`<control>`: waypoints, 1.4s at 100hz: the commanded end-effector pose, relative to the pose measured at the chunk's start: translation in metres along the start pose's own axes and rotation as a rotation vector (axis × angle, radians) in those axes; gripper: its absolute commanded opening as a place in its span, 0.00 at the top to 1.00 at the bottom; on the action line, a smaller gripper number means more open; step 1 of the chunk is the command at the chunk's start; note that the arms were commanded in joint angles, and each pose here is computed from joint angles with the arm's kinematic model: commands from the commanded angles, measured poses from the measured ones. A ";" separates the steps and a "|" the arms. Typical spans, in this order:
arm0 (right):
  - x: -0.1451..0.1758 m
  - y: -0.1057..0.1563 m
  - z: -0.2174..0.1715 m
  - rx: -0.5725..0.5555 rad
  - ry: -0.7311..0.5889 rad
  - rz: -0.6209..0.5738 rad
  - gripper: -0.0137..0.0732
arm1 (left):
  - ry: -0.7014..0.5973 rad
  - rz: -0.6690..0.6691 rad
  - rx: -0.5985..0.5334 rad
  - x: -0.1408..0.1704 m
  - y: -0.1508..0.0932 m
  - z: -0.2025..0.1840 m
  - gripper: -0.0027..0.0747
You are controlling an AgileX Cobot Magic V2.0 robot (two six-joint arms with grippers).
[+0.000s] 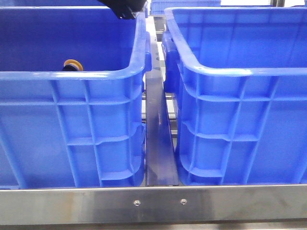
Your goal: Pick red and yellow buttons and place in box
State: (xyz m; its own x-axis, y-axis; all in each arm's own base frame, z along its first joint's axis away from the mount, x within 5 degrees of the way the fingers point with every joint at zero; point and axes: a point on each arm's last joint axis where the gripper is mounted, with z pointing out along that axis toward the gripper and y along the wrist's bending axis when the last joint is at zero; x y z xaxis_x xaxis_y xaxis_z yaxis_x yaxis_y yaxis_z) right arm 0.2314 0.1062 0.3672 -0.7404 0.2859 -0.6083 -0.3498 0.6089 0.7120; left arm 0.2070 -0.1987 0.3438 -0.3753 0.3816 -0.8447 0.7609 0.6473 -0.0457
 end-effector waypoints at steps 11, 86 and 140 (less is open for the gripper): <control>-0.012 0.016 0.027 -0.182 0.016 0.035 0.21 | -0.121 -0.007 -0.013 -0.018 -0.002 -0.013 0.83; -0.012 0.023 0.058 -0.226 0.097 0.010 0.56 | -0.120 -0.007 -0.012 -0.018 -0.002 -0.013 0.83; -0.037 0.011 0.034 -0.171 -0.020 -0.172 0.56 | -0.119 -0.008 -0.016 -0.018 -0.001 -0.013 0.12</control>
State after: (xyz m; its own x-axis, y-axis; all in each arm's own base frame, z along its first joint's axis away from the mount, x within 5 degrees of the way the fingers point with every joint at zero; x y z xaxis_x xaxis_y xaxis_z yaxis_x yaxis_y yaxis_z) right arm 0.2789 0.1440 0.3516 -0.7626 0.1590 -0.6271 -0.4760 0.5184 0.7104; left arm 0.2073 -0.1987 0.3441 -0.3728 0.3785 -0.8472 0.7600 0.6484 -0.0447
